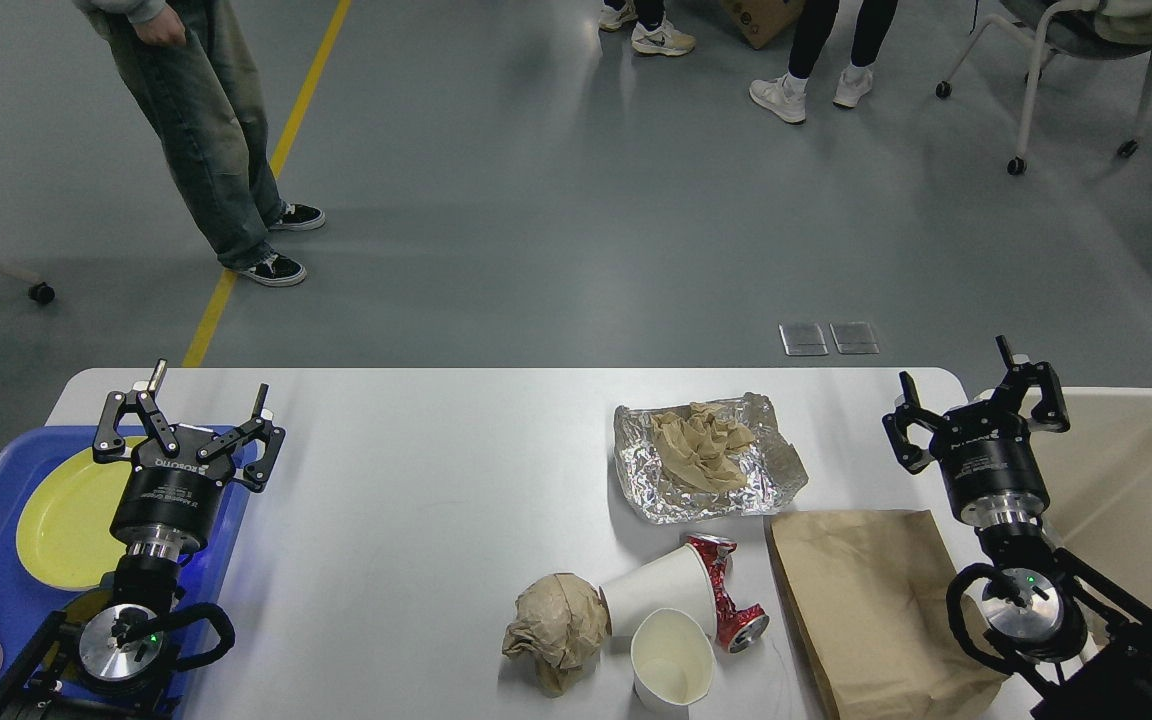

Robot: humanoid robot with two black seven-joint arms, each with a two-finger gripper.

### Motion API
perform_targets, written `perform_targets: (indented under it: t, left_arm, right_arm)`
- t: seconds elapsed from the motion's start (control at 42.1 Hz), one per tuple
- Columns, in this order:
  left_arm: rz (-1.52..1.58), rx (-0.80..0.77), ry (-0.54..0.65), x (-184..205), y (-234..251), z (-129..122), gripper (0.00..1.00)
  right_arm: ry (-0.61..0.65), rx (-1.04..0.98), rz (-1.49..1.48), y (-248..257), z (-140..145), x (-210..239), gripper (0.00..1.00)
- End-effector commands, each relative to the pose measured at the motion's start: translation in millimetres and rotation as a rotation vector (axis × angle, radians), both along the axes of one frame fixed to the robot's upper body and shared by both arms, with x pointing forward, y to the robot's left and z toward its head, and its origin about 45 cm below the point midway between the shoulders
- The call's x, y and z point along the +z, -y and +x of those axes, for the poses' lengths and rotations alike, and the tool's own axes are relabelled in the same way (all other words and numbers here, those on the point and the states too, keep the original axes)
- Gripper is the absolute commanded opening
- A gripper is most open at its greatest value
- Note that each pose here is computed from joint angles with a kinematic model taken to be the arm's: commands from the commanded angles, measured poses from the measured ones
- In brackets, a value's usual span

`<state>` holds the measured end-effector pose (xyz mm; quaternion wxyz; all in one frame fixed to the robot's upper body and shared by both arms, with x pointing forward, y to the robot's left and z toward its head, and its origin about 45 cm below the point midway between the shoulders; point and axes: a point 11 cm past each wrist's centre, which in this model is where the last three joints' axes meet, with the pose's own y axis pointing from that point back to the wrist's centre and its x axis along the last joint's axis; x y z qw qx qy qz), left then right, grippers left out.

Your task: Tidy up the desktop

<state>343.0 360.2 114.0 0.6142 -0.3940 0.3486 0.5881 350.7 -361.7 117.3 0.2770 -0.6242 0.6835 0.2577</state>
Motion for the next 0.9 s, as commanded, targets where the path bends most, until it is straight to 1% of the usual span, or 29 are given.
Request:
perform_targets:
  t: [0.0,0.071,0.119,0.309,0.57,0.665,0.879]
  left_arm:
    - [0.000,0.000,0.001,0,0,0,0.96]
    - [0.000,0.001,0.000,0,0,0,0.96]
    - [0.000,0.000,0.001,0,0,0,0.96]
    - [0.000,-0.001,0.001,0,0,0,0.96]
    - [0.000,0.000,0.001,0,0,0,0.96]
    - [0.000,-0.001,0.001,0,0,0,0.96]
    - [0.000,-0.001,0.001,0,0,0,0.96]
  right_arm:
    - [0.031,-0.044,0.006,16,4,11,1.00]
    - [0.072,-0.092,0.031,30,8,23,1.00]
    - [0.083,-0.116,0.037,42,5,26,1.00]
    - [-0.014,-0.047,-0.057,52,-3,16,1.00]
    - [-0.079,0.005,-0.096,55,-7,10,1.00]
    - [-0.112,0.008,-0.103,55,-15,-1,1.00]
    - [-0.146,0.023,-0.113,50,-19,-11,1.00]
